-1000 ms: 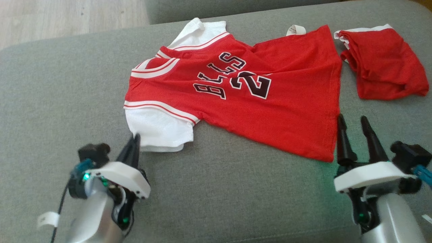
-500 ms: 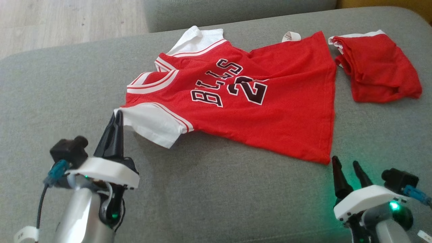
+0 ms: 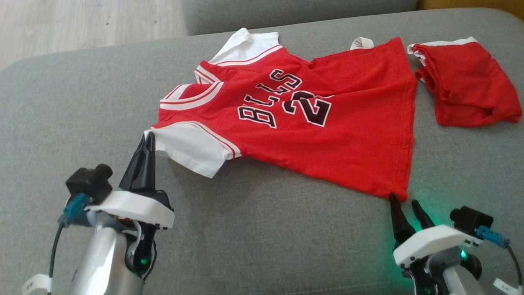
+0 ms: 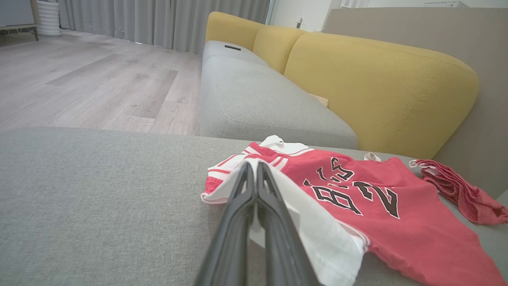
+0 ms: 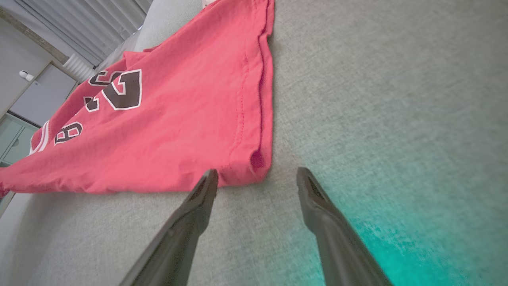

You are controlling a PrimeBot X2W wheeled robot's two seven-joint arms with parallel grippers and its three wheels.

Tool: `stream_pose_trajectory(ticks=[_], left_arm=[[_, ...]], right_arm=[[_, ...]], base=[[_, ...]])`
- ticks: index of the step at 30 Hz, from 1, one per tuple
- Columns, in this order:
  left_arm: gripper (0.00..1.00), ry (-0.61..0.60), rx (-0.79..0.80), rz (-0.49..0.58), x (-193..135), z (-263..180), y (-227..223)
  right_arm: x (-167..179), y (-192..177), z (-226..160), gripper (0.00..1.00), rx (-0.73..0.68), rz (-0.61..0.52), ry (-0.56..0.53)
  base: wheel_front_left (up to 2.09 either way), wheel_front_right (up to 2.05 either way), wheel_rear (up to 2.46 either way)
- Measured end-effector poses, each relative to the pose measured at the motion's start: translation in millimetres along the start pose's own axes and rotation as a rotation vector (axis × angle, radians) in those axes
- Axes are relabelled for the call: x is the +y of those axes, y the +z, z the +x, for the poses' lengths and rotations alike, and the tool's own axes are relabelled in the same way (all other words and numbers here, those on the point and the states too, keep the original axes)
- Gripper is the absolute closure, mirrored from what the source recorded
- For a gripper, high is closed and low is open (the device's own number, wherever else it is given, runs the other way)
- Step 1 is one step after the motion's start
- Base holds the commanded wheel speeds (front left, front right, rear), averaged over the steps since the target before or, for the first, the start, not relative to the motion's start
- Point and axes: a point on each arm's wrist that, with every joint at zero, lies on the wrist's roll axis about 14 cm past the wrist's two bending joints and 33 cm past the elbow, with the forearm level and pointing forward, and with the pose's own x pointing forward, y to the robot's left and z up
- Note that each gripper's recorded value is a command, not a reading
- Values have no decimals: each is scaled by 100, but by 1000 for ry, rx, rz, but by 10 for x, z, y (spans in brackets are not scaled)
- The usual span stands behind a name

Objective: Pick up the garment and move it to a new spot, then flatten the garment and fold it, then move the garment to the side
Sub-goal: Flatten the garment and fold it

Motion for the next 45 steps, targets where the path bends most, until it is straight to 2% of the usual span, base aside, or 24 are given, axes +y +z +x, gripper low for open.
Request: stream_pose_trajectory(ticks=[15,16,17,18,19,24,30,37,39,42,45], left_arm=[[100,6,29,0,33,-23,-103],[100,7,30,-1,37,-23,-109],[100,9,32,0,42,-25,-115],[100,10,34,0,46,-26,-120],[100,10,35,0,48,-26,-123],[100,18,17,-20,57,-26,-63],[100,21,-38,-60,45,-16,117],[100,-18,-285,-251,-55,118,970],[100,-52,-357,-254,-115,140,1261],[100,-91,-468,-265,-171,108,1687],[100,-129,-588,-278,-236,1,2117]], right_arm=[[143,27,262,0,6,36,27],[161,27,278,6,9,32,31],[183,28,293,41,9,29,37],[194,31,303,94,10,29,40],[204,31,307,100,9,23,44],[281,48,276,100,-12,13,66],[456,428,231,100,-137,-33,122],[1053,1827,-64,100,-465,-226,297],[1237,2157,-223,100,-541,-274,343],[1497,2535,-477,100,-635,-345,400],[1705,2742,-701,100,-691,-409,443]], base=[[0,0,0],[0,0,0],[0,0,0],[0,0,0],[0,0,0],[0,0,0],[0,0,0],[0,0,0],[0,0,0],[0,0,0],[0,0,0]])
